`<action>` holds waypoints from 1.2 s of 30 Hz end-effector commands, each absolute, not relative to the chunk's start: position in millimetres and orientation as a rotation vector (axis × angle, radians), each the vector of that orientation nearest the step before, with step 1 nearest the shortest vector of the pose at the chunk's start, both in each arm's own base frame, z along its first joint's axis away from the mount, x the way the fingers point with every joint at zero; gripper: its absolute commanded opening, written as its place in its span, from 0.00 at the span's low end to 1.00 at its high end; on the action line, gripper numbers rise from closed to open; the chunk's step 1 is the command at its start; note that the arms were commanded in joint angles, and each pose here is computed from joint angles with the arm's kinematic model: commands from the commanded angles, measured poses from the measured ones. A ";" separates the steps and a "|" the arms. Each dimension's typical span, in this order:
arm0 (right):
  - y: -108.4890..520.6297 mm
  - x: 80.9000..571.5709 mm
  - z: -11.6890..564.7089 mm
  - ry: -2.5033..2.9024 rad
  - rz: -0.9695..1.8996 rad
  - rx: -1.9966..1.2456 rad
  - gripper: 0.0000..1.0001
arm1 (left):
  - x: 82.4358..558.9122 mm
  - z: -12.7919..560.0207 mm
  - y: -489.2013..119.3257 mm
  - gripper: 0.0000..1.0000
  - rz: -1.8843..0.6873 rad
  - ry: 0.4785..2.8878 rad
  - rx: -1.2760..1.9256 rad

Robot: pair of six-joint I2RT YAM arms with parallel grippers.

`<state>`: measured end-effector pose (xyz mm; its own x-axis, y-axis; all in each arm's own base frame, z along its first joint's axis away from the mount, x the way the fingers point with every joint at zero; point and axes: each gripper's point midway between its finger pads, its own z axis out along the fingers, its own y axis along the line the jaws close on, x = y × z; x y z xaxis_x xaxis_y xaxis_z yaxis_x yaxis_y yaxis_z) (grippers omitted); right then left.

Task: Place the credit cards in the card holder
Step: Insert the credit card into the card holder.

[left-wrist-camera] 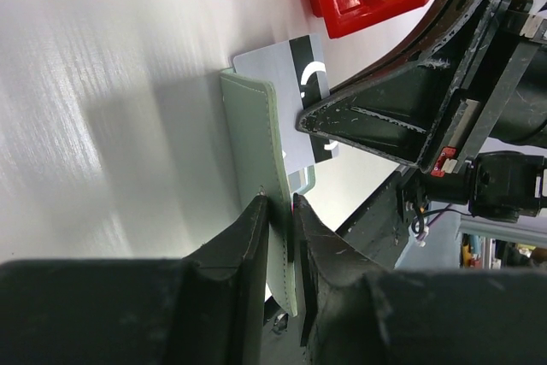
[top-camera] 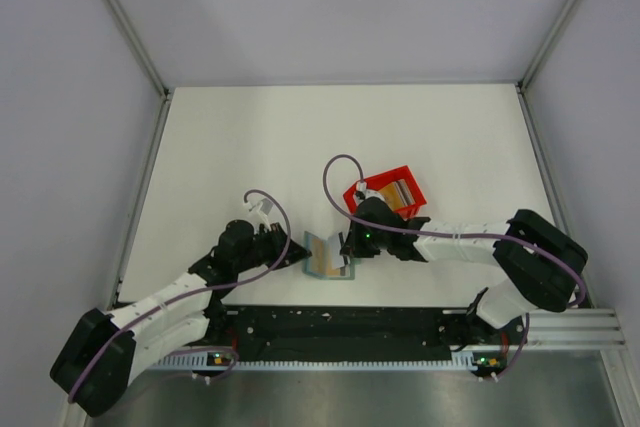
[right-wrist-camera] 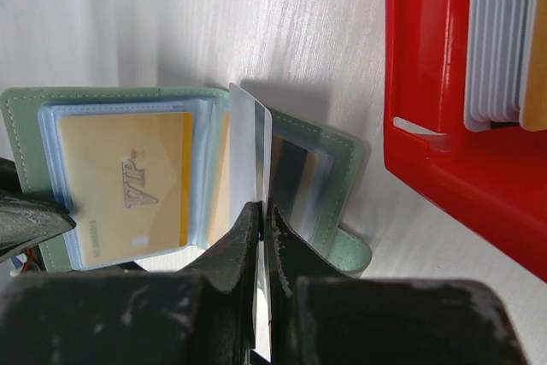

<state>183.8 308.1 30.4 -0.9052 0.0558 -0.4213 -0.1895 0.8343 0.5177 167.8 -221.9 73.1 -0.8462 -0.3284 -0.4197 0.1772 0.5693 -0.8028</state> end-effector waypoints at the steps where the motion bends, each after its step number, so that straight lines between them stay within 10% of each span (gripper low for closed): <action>1: 287.6 176.3 7.4 2.662 0.623 -0.140 0.00 | 164.3 82.2 -227.9 0.22 -1.304 2.207 -0.047; 36: 289.5 178.5 10.2 2.656 0.622 -0.144 0.00 | 171.6 85.6 -214.5 0.12 -1.147 2.250 -0.041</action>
